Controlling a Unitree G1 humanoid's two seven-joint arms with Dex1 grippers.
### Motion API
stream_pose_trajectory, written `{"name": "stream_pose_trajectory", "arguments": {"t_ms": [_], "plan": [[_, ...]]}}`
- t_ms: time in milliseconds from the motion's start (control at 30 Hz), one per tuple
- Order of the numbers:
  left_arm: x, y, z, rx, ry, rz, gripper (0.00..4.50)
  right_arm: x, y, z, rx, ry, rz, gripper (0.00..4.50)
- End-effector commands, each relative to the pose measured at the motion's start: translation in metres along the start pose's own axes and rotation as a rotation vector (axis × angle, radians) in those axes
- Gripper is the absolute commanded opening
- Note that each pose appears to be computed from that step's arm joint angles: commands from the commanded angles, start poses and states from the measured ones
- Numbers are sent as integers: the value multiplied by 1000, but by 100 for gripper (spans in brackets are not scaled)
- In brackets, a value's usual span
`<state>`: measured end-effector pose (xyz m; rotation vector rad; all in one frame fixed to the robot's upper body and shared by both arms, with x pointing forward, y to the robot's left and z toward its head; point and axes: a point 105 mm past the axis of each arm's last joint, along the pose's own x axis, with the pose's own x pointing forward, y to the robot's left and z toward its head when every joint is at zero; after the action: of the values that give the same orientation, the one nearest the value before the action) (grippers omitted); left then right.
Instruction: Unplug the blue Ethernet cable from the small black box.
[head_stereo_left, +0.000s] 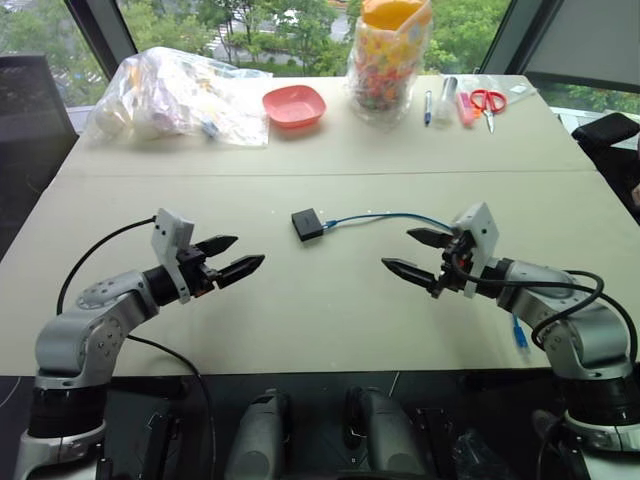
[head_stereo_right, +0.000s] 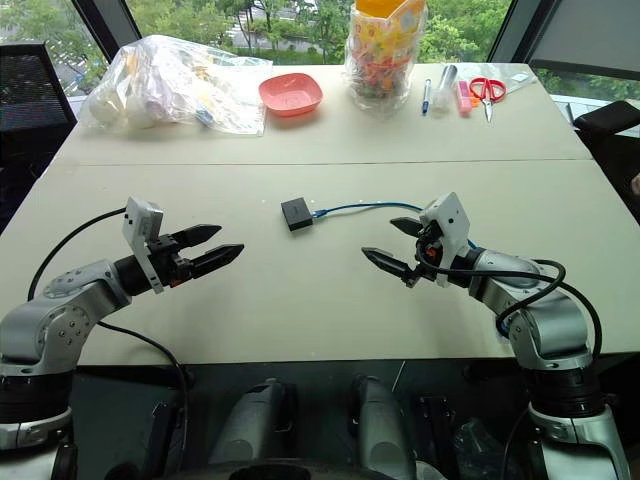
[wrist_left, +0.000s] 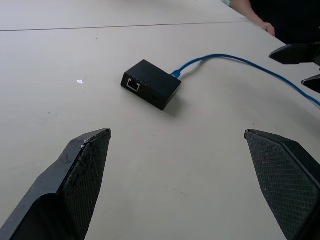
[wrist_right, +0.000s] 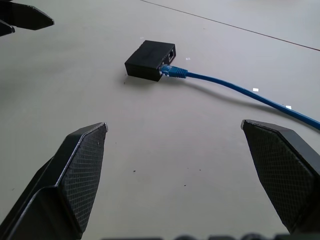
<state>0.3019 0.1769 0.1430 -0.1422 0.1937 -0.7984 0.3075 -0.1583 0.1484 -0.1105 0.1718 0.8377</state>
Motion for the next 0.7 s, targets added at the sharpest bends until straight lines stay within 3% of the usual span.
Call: {"name": "stream_pose_trajectory", "arguments": {"t_ms": [33,700], "plan": [[0,0,13,32,-32,-10,447,1,3,10,-36,-39,4,450],[8,3,18,78,-20,-17,447,9,2,11,-43,-45,2,450]]}}
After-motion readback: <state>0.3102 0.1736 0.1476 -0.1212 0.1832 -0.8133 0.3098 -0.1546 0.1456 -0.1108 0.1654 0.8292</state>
